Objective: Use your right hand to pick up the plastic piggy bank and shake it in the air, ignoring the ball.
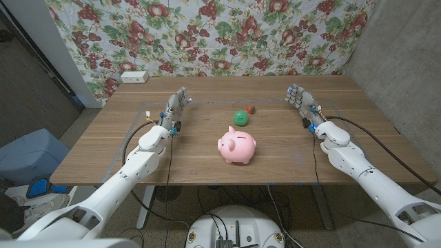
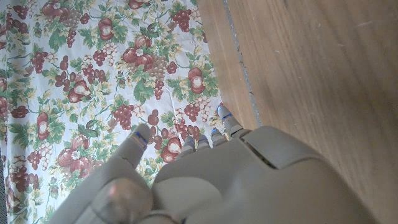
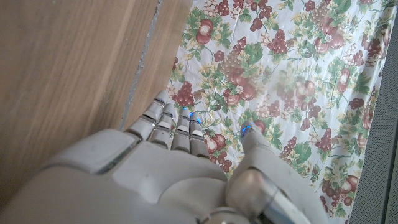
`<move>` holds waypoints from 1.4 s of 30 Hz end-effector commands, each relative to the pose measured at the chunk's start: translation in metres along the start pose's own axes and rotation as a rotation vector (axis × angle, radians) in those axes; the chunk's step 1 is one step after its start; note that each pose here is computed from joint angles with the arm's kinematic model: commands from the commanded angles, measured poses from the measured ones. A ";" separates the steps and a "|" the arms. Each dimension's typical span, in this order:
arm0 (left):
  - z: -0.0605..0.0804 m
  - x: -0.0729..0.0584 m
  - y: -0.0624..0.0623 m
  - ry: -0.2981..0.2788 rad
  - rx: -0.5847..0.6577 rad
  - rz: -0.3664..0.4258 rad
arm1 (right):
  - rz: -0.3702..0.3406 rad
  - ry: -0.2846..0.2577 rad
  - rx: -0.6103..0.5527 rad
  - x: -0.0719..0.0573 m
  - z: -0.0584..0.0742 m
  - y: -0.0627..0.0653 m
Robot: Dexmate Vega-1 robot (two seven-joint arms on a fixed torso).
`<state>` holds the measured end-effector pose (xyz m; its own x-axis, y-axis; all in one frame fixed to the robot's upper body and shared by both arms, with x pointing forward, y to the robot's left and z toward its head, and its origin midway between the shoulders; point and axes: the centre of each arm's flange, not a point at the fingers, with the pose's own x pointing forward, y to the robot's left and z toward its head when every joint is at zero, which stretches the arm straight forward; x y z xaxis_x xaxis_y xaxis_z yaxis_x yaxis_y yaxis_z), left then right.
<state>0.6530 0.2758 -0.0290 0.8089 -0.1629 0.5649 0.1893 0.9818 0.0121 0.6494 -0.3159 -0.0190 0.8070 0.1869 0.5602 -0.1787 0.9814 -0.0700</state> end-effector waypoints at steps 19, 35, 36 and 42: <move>-0.002 0.004 0.007 0.012 -0.005 -0.017 | -0.023 -0.085 -0.187 -0.015 0.035 0.016; -0.002 0.008 0.011 0.010 -0.006 -0.017 | -0.013 -0.129 -0.250 -0.019 0.051 0.025; -0.002 0.008 0.011 0.010 -0.007 -0.018 | -0.012 -0.131 -0.255 -0.020 0.052 0.025; -0.002 0.010 0.008 0.008 -0.013 -0.019 | -0.011 -0.144 -0.271 -0.025 0.057 0.026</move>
<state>0.6617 0.2843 -0.0267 0.8123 -0.1806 0.5545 0.2065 0.9783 0.0162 0.6040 -0.2989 0.0075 0.7353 0.1817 0.6529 -0.0250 0.9700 -0.2419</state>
